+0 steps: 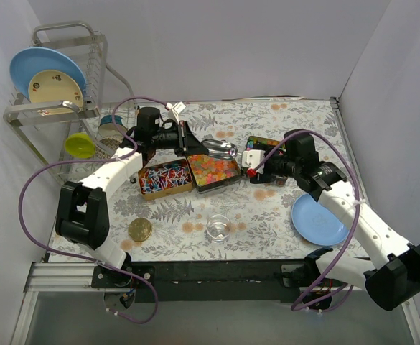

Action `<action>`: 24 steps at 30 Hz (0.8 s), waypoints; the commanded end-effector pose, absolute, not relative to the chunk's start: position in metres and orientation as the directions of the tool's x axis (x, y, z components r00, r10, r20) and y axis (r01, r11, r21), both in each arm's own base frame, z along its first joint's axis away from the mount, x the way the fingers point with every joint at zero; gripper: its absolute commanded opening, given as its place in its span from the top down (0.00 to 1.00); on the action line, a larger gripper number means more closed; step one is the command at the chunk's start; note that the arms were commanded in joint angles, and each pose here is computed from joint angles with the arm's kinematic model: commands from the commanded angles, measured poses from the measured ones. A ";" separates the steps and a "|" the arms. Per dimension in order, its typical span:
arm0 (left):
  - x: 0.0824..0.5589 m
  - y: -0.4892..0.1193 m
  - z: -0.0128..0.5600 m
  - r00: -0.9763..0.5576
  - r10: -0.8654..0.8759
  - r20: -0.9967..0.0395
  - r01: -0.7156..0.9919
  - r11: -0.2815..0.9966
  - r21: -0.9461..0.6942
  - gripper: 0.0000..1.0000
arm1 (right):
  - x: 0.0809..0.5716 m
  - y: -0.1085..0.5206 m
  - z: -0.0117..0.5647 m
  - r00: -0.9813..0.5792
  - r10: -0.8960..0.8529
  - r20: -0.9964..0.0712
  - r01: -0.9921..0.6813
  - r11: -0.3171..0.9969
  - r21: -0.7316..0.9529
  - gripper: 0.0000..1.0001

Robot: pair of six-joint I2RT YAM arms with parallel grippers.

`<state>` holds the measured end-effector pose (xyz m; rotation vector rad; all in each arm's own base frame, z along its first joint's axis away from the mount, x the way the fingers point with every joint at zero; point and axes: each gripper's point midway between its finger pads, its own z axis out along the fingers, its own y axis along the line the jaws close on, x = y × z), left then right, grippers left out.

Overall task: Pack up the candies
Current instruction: Pick up the spatula from the center of the board.

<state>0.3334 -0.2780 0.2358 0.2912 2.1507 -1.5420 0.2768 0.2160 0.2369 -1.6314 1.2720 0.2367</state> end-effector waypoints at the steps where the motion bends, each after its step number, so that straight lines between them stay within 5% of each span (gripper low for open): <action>1: 0.331 -0.278 0.240 -0.877 -0.103 -0.469 0.420 0.309 -0.853 1.00 | 0.292 0.225 0.253 0.504 -0.592 -0.629 -0.734 0.089 -0.673 0.35; 24: 0.334 -0.279 0.233 -0.888 -0.106 -0.447 0.398 0.306 -0.865 1.00 | 0.308 0.241 0.241 0.454 -0.600 -0.659 -0.760 0.126 -0.638 0.60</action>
